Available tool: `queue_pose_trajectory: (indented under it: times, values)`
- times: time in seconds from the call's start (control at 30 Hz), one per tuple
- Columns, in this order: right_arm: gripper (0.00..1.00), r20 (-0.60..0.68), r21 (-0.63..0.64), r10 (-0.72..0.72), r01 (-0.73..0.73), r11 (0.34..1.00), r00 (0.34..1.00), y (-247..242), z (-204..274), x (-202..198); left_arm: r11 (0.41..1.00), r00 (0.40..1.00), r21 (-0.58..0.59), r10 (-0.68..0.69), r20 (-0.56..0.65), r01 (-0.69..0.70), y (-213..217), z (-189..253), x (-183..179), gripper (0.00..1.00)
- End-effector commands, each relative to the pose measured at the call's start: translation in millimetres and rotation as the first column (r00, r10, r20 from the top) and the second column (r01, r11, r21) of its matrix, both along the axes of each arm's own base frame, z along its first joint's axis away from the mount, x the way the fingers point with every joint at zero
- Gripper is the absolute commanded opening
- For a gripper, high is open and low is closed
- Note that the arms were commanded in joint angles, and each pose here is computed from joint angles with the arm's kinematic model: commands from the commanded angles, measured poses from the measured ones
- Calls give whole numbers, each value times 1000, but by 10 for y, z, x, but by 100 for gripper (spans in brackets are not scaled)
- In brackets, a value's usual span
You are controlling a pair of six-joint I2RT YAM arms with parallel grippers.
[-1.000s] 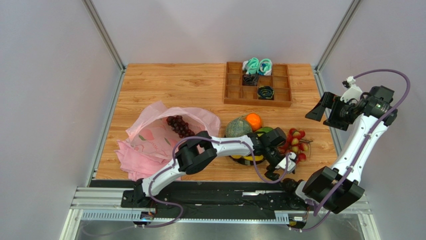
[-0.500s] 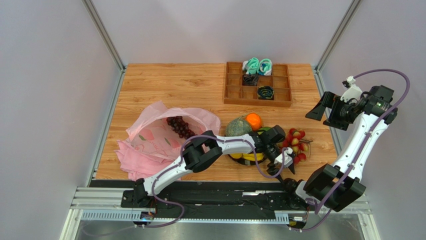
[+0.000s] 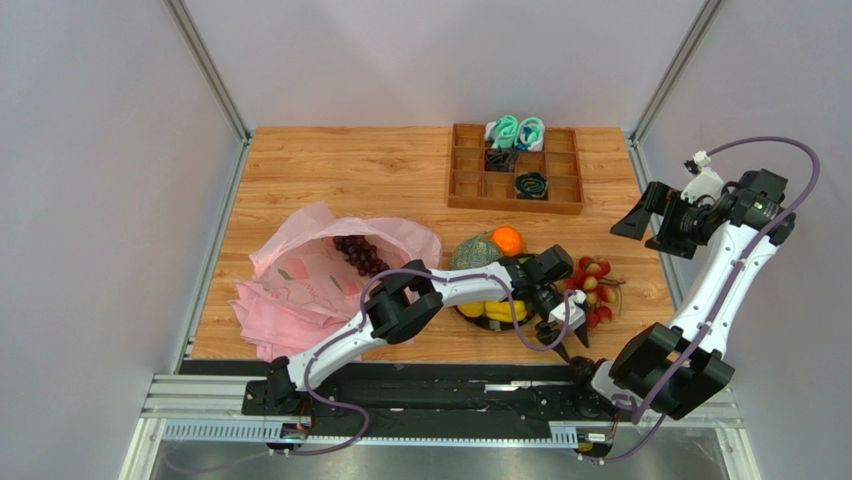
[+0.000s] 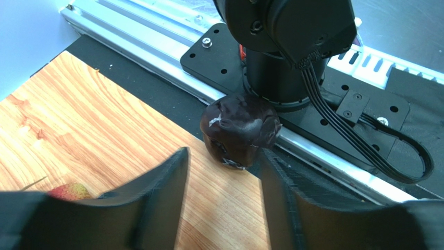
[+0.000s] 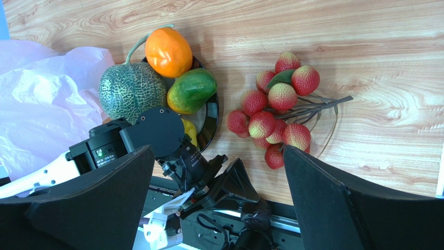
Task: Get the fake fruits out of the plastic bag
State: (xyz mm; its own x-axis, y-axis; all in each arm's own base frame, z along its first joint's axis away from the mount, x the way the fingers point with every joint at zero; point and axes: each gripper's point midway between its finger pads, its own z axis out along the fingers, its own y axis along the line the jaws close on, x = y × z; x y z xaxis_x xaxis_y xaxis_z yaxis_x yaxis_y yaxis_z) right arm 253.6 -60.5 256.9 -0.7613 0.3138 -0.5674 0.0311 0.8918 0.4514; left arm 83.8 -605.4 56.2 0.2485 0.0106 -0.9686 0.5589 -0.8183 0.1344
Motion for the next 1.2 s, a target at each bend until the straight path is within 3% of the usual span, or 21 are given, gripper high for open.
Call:
queue_pose_trajectory:
  times: [0.0, 0.23, 0.33, 0.57, 0.7, 0.83, 1.0, 1.03, 1.17]
  values:
    - [100, -55, 85, 36, -31, 996, 998, 226, 51, -229, 996, 998, -65, -66, 14, 67, 53, 167, -120, 71]
    - [100, -80, 19, 44, -43, 999, 996, 63, 34, -175, 994, 996, -82, -64, 63, 69, 86, 128, -149, 99]
    - [99, -75, 39, 44, -41, 998, 996, 52, 58, -117, 997, 998, -44, -66, 8, 67, 107, 164, -150, 99]
    - [99, -85, 52, 43, -38, 998, 995, 65, 39, -124, 995, 991, -75, -77, -109, 69, 93, 223, -94, 97]
    - [99, -87, 69, 47, -41, 997, 995, 72, -5, -105, 992, 986, -85, -107, -131, 97, 116, 237, -90, 81]
    - [99, -92, 56, 49, -44, 997, 995, 43, -16, -100, 987, 976, -84, -146, -158, 134, 181, 255, -113, 76]
    - [99, -95, 56, 57, -52, 997, 994, 38, -32, -99, 970, 962, -136, -220, -158, 200, 263, 442, -217, 79]
    - [99, -93, 54, 57, -52, 997, 994, 33, -23, -93, 977, 963, -102, -205, -176, 189, 238, 475, -240, 84]
    - [99, -79, 47, 58, -54, 997, 995, 24, 33, -70, 978, 960, -84, -205, -191, 192, 247, 466, -246, 83]
